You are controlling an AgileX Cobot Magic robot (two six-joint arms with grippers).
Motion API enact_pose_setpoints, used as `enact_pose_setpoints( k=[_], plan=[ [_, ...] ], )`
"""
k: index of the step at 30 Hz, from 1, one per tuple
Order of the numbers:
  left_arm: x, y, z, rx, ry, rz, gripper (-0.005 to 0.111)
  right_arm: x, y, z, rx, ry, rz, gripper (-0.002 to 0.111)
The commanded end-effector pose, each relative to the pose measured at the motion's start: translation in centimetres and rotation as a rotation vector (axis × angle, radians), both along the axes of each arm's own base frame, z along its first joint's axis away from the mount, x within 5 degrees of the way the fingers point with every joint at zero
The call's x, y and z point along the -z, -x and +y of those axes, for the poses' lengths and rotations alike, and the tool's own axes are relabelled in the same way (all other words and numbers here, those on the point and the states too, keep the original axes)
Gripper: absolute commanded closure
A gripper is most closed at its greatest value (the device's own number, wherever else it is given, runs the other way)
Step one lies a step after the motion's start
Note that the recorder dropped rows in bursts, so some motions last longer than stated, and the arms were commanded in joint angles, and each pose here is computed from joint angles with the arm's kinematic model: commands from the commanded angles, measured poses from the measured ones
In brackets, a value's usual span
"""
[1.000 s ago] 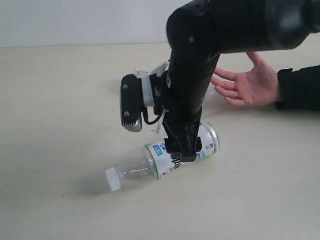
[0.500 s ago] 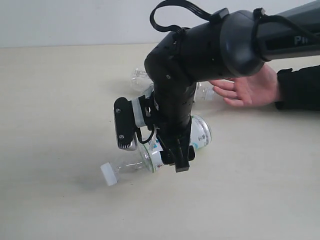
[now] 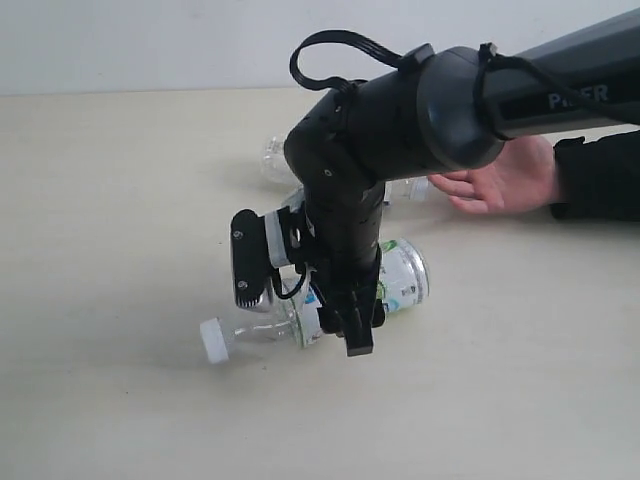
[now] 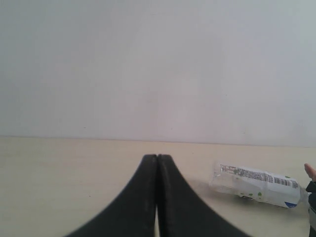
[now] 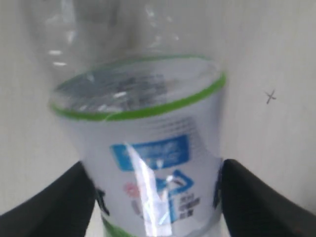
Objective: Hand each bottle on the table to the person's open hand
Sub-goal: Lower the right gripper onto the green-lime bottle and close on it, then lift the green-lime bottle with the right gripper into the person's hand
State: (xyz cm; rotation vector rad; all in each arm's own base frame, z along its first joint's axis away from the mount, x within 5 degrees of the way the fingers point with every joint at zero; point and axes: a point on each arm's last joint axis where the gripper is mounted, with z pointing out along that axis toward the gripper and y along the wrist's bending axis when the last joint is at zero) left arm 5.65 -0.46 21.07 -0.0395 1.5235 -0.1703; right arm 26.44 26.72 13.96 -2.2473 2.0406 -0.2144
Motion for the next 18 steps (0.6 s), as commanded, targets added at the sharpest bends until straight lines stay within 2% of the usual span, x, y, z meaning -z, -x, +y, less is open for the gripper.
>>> enact_pose_setpoints(
  k=[1, 4, 6, 11, 18],
  plan=[
    [0.1, 0.0, 0.0, -0.002, 0.008, -0.004, 0.107, -0.2, -0.1, 0.2, 0.117, -0.035, -0.008, 0.066],
    [0.1, 0.0, 0.0, -0.002, 0.008, -0.004, 0.107, -0.2, 0.0, 0.1, 0.132, -0.025, 0.000, 0.095],
    [0.1, 0.0, 0.0, -0.002, 0.008, -0.004, 0.107, -0.4, 0.2, -0.2, 0.147, 0.004, 0.019, 0.108],
    [0.1, 0.0, 0.0, -0.002, 0.008, -0.004, 0.107, -2.4, 0.8, -0.8, 0.265, -0.004, 0.020, 0.108],
    [0.1, 0.0, 0.0, -0.002, 0.008, -0.004, 0.107, -10.8, 3.0, -3.2, 0.484, -0.130, -0.035, 0.108]
  ],
)
